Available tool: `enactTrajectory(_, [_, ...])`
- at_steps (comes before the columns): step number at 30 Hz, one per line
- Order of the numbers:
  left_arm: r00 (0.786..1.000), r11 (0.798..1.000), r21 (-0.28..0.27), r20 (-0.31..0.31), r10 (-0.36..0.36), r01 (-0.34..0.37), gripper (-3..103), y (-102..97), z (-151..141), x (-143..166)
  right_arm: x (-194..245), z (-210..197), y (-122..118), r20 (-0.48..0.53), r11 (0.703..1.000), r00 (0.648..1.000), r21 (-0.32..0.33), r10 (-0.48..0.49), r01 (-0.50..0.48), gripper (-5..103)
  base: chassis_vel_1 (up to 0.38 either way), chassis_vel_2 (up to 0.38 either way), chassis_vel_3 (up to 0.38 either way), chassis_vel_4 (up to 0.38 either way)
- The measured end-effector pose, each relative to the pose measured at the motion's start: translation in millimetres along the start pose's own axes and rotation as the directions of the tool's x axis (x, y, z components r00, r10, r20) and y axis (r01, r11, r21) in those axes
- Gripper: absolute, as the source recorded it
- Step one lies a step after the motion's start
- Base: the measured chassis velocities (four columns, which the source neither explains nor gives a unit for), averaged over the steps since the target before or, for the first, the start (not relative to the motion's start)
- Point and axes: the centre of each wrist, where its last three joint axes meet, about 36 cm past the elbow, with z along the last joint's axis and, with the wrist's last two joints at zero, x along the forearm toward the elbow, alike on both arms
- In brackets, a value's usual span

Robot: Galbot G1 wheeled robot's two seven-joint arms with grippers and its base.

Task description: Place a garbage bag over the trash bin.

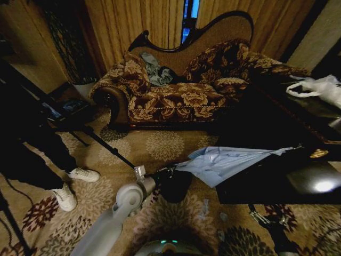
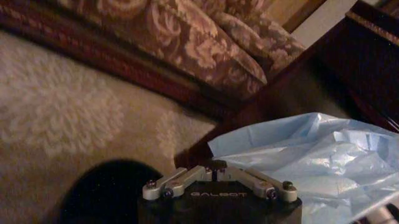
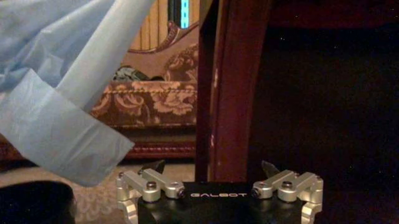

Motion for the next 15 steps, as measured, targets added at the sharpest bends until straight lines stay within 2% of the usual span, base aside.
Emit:
enactTrajectory(2, [1.000,1.000,-0.015,0.016,0.000,0.000,0,-0.5,-1,0,-1,-3,2,0.008,1.000,1.000,-0.004,-0.001,0.001,100,0.000,0.000,0.000,0.000])
enactTrajectory(5, [0.997,0.996,-0.088,0.073,0.033,-0.027,0,-3.1,-8,-4,-5,-18,11,0.038,1.000,0.999,-0.029,-0.004,0.005,100,0.000,0.000,0.000,0.000])
enactTrajectory(15, [0.990,0.983,-0.159,0.091,0.106,-0.090,0,-10.9,-12,-11,-13,-45,26,0.098,0.997,0.995,-0.078,0.000,0.008,100,0.000,0.000,0.000,0.000])
